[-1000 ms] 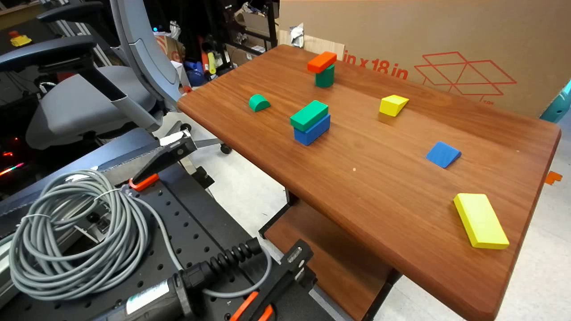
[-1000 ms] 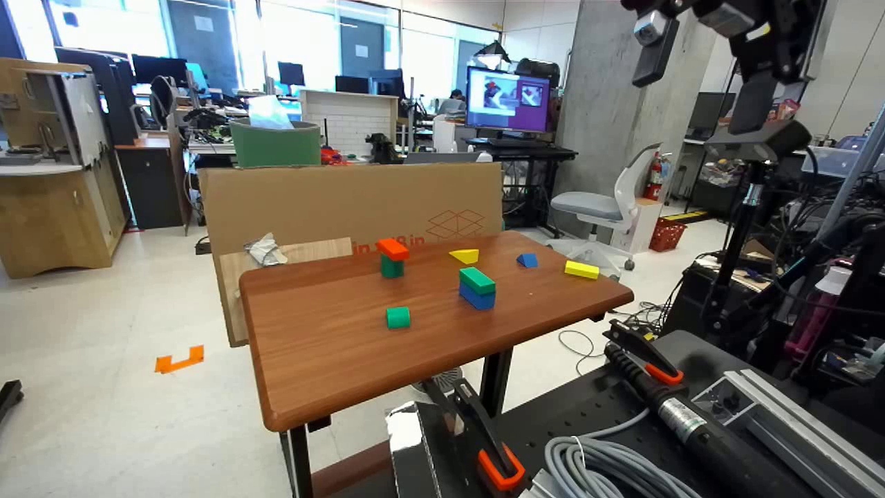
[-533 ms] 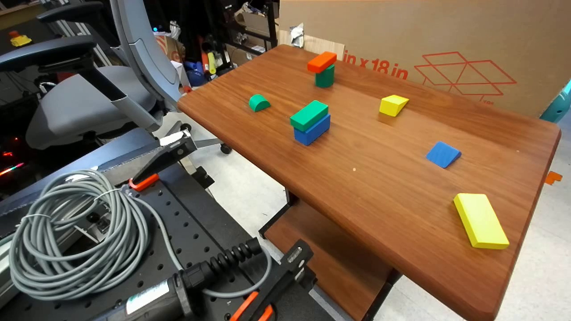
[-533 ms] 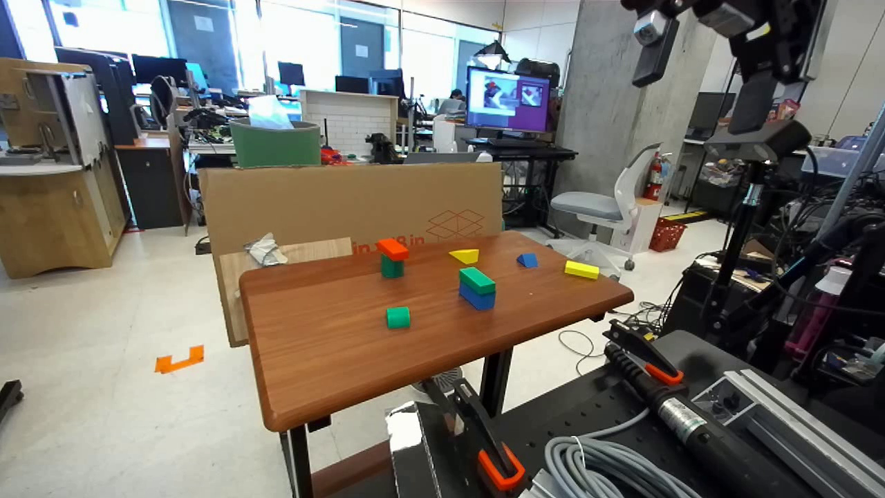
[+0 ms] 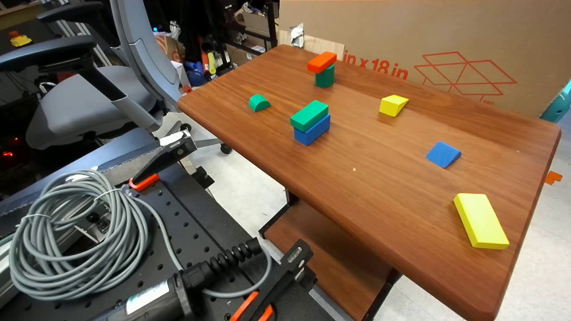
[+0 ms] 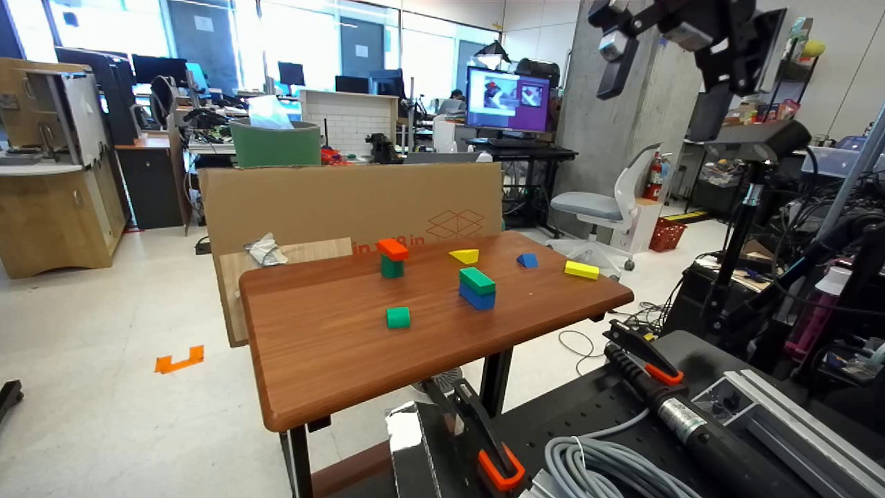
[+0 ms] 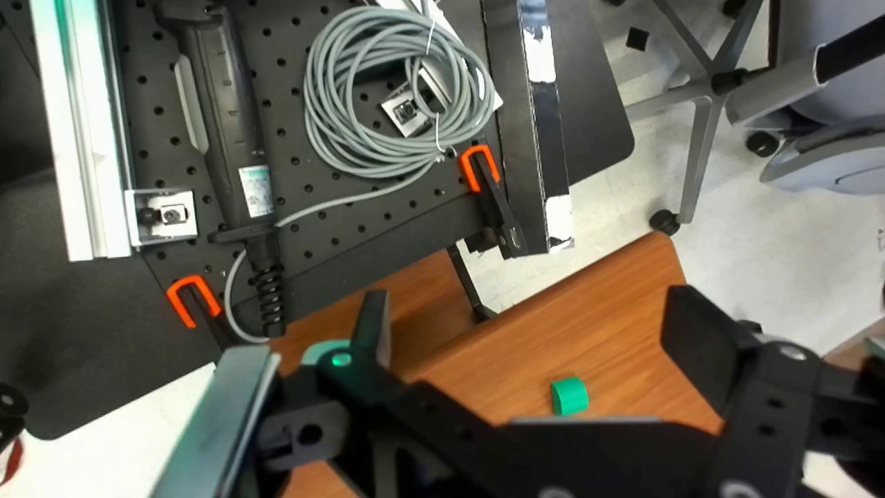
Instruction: Pick up the yellow block and put it on top of green and blue blocks.
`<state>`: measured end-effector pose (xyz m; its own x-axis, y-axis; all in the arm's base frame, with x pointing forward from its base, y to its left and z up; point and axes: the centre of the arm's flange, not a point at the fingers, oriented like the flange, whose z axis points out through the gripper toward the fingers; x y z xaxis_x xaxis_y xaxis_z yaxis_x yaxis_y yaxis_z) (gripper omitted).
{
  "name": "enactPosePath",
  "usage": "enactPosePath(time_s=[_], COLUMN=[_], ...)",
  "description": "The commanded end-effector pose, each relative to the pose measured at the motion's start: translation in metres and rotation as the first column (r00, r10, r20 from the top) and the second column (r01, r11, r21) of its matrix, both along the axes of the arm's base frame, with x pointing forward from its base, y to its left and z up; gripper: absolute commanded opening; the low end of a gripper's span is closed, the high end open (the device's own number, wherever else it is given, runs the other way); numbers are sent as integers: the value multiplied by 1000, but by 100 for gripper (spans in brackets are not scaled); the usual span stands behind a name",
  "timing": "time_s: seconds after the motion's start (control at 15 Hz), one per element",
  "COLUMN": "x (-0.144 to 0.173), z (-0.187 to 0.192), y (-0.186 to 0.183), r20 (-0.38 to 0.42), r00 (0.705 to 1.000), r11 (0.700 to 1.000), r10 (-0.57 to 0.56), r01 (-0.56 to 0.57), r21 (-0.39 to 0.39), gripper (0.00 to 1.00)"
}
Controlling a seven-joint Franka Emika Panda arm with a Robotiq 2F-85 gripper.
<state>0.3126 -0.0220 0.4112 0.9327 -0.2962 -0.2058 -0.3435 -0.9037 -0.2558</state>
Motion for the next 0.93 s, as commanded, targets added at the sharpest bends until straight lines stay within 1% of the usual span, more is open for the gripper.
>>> enactPosePath(time_s=[0.0,0.13,0.33,0.47,0.6,0.73,0.8,0.87], x=[41,60,91,115,139,157,165,173], z=[-13,-20,-28,-32,-40,-52,-60,-69], y=[1,-4,-14,-25,-42,-64,-77,-90], r20=[47,77,94,107,95,78,79,98], r00=[998,996,995,994,995,993,992,991], r11=[999,999,998,994,984,966,960,959], r10=[-44,-39,-31,-23,26,93,100,91], r01=[43,40,36,34,-9,-71,-75,-61], r21=[11,-7,-53,-107,-178,-249,-270,-277], gripper=[100,100,100,100,100,100,100,100])
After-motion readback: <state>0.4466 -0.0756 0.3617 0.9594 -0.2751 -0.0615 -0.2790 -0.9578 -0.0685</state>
